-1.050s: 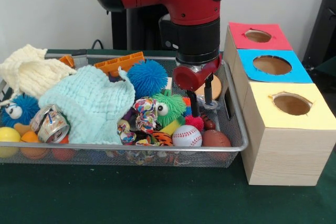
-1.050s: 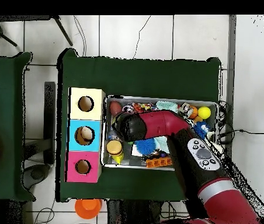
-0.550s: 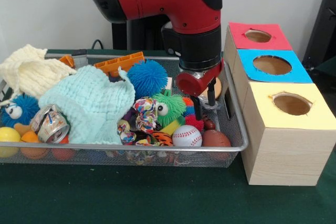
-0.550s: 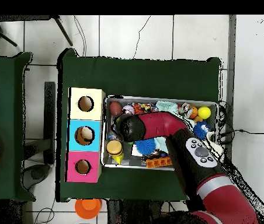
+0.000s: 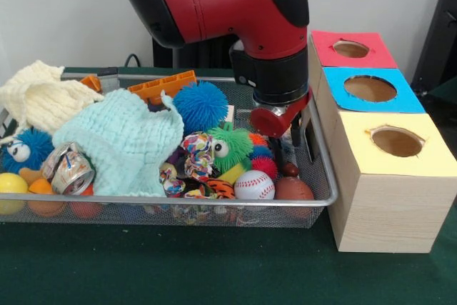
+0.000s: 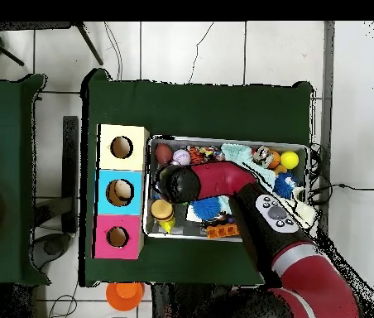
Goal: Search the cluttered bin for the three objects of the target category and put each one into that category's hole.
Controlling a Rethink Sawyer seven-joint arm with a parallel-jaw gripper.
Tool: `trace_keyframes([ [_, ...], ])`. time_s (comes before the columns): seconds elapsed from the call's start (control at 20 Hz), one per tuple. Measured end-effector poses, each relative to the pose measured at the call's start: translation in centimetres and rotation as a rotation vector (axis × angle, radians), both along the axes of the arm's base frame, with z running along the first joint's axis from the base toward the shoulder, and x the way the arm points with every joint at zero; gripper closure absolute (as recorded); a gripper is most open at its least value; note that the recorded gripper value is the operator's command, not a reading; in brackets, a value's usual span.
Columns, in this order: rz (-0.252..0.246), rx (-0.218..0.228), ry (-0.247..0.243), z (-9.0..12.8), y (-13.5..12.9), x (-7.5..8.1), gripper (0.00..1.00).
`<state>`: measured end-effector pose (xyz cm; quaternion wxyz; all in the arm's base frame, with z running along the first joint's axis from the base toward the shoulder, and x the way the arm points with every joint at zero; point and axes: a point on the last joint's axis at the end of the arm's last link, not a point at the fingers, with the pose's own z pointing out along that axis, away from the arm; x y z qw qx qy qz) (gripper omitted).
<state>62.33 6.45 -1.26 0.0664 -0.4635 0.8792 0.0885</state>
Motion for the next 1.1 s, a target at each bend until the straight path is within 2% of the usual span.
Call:
trace_keyframes([
  [0.65,0.015,0.014,0.022,-1.5,1.6,-1.0,0.0],
  [1.1,0.046,-0.021,0.008,-1.9,1.7,-0.8,0.0],
])
